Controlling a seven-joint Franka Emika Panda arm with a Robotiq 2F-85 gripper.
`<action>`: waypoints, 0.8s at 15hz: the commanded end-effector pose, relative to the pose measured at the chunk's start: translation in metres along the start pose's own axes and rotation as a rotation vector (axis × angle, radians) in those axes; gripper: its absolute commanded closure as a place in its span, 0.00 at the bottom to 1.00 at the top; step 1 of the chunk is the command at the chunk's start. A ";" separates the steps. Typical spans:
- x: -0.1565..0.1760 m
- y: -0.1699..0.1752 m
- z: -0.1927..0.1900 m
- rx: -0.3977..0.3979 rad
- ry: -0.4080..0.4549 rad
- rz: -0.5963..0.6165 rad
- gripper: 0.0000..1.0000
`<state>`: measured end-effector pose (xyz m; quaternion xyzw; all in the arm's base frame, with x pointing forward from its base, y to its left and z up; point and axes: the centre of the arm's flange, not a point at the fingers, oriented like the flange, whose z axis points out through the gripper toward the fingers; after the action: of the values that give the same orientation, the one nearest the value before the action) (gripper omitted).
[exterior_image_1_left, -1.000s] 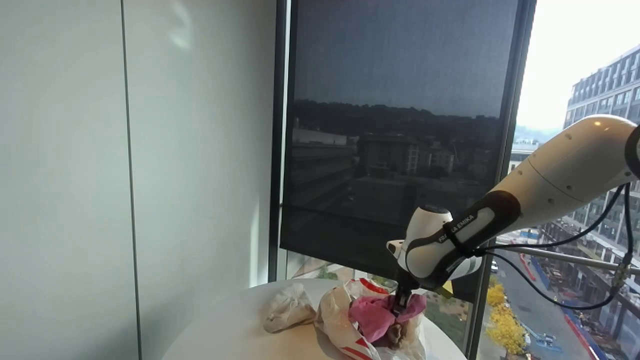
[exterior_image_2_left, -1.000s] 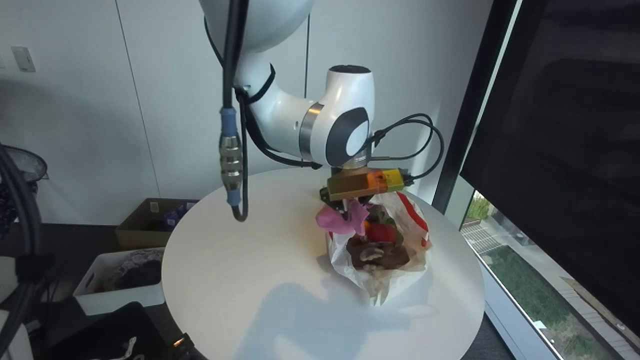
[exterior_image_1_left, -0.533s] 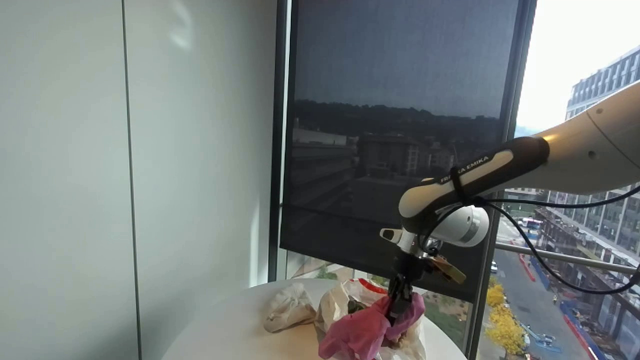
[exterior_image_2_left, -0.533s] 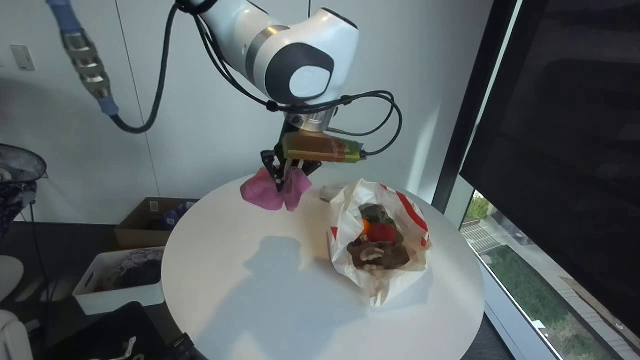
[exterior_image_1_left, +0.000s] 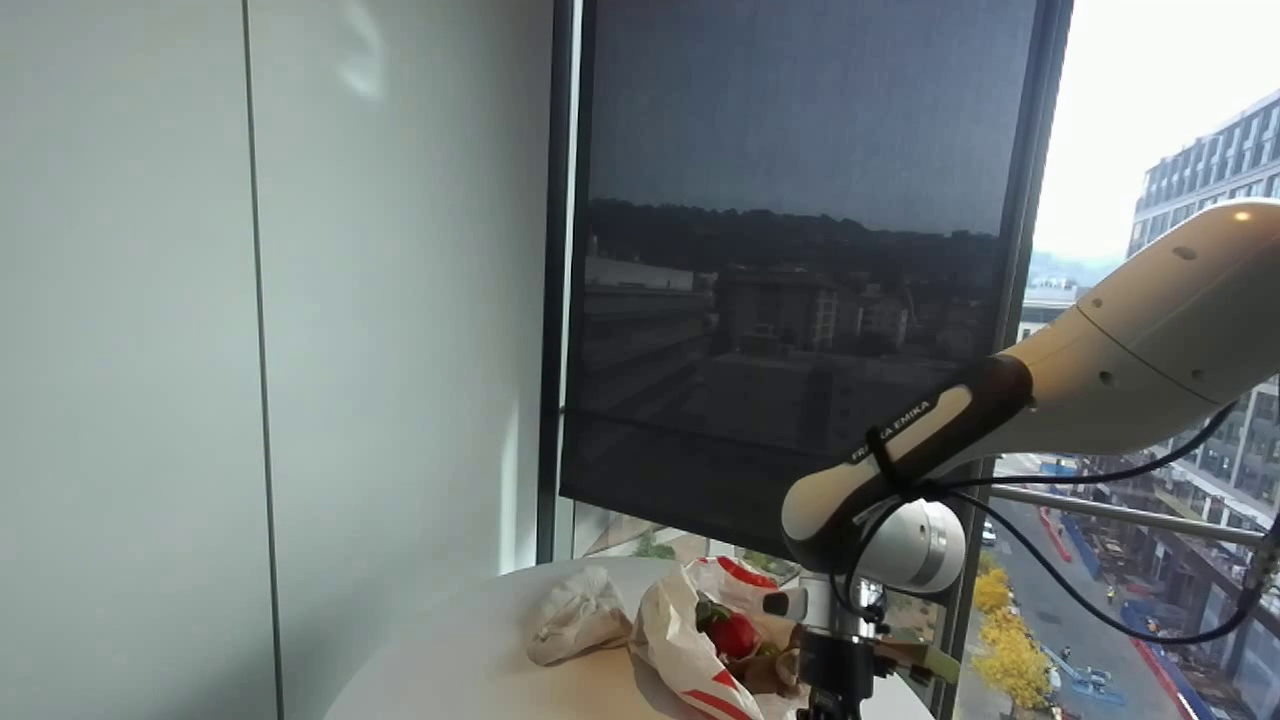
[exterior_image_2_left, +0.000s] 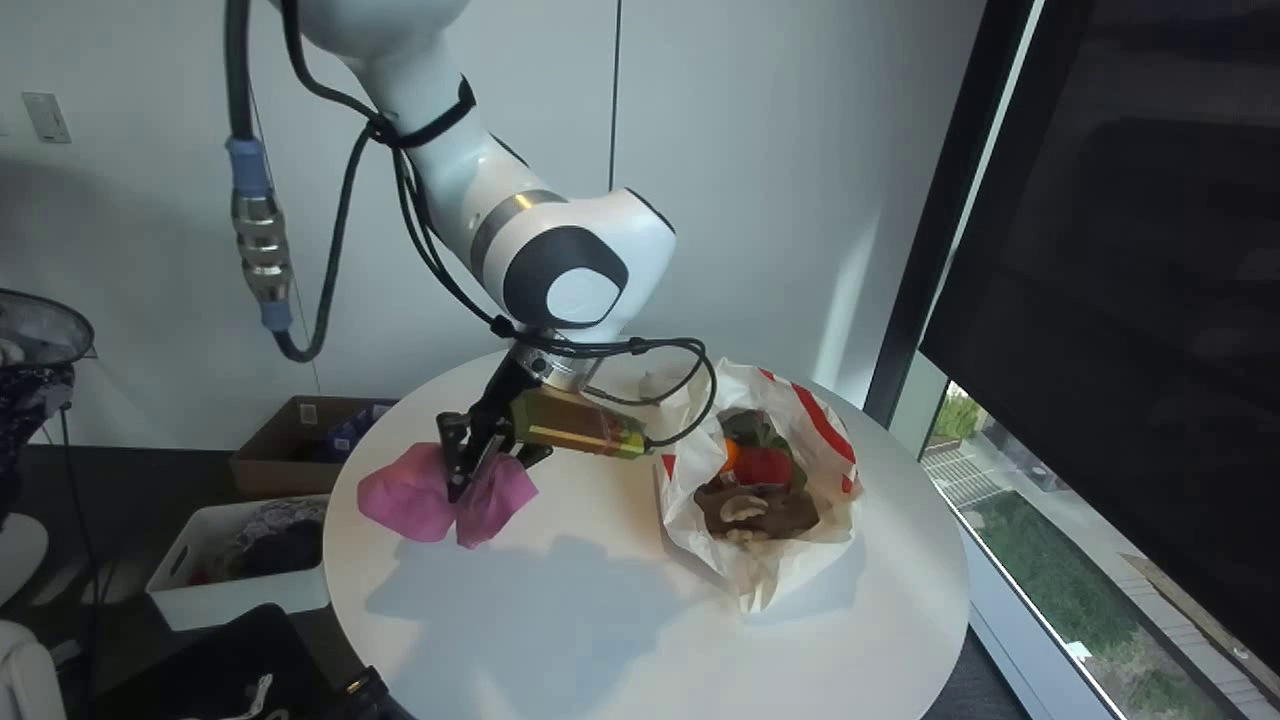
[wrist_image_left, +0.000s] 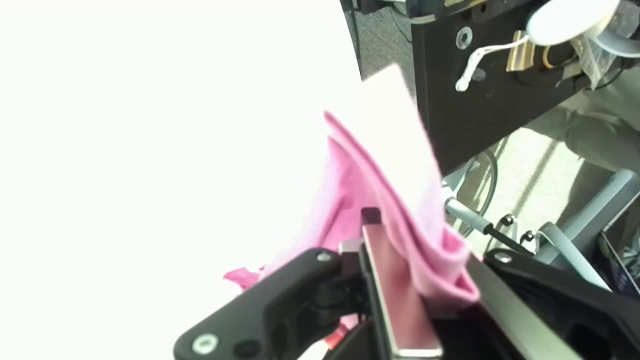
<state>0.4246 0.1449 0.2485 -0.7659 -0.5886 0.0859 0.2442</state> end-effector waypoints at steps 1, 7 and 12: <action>-0.008 0.025 0.065 -0.033 -0.012 -0.029 0.90; -0.033 0.056 0.105 -0.019 -0.036 0.031 0.58; -0.030 0.052 0.047 -0.014 0.005 0.062 0.20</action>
<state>0.4205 0.1252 0.1346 -0.7775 -0.5679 0.1108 0.2462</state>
